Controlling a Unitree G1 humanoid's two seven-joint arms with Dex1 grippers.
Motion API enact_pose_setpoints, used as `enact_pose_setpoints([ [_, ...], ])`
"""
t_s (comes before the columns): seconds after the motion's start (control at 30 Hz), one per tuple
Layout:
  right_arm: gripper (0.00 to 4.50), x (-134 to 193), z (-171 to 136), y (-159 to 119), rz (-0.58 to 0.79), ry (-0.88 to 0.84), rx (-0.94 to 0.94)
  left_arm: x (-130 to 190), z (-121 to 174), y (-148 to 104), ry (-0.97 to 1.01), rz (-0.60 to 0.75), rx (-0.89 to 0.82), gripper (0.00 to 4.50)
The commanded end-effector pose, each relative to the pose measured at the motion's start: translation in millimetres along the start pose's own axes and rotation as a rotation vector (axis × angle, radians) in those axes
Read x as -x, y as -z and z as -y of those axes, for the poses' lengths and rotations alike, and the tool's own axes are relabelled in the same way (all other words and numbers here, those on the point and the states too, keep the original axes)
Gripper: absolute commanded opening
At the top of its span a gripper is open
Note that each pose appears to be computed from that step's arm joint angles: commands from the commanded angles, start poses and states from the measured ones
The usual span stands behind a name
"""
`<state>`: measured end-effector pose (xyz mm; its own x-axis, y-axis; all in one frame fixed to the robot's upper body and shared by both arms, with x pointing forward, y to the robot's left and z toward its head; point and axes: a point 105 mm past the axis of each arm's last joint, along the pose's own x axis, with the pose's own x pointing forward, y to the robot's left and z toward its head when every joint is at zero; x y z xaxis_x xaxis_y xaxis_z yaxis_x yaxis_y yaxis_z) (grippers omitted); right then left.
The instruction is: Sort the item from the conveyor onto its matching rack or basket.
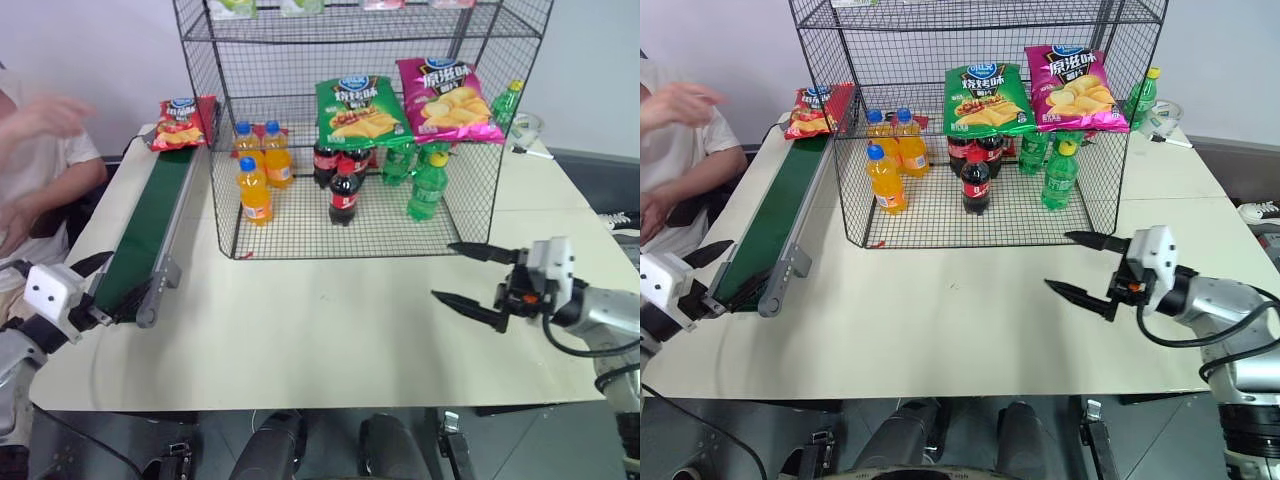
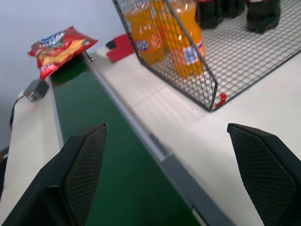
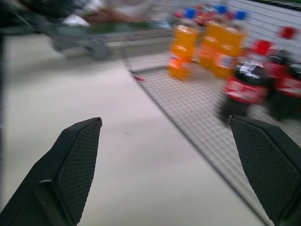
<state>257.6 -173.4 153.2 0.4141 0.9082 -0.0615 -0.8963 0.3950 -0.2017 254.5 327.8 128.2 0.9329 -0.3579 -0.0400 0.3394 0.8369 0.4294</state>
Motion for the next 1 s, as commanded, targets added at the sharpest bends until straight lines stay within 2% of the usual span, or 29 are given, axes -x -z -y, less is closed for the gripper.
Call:
enact_pose_setpoints([
  [0.03,4.5,-24,-12,-2,0.024,-0.073,-0.012,11,-6,-15,-0.068,0.037,-0.121,4.26],
  [0.23,4.5,-42,-8,5,0.036,-0.08,-0.078,30,-12,-6,-0.217,-0.015,-0.221,4.26],
  [0.37,4.5,-50,-12,10,0.032,-0.103,-0.078,39,-6,-2,-0.23,-0.049,-0.339,4.26],
  [0.47,4.5,-55,-11,8,0.047,-0.105,-0.081,49,5,4,-0.176,-0.098,-0.5,4.26],
  [0.57,4.5,-56,-9,8,0.046,-0.111,-0.078,68,0,8,-0.189,-0.165,-0.706,4.26],
  [0.67,4.5,-55,-8,9,0.039,-0.122,-0.076,81,-2,8,-0.209,-0.188,-0.815,4.26],
  [0.77,4.5,-57,-9,8,0.042,-0.144,-0.081,91,1,13,-0.197,-0.208,-0.882,4.26],
  [1.0,4.5,-66,-6,7,0.046,-0.17,-0.064,96,8,34,-0.2,-0.248,-0.925,4.26],
])
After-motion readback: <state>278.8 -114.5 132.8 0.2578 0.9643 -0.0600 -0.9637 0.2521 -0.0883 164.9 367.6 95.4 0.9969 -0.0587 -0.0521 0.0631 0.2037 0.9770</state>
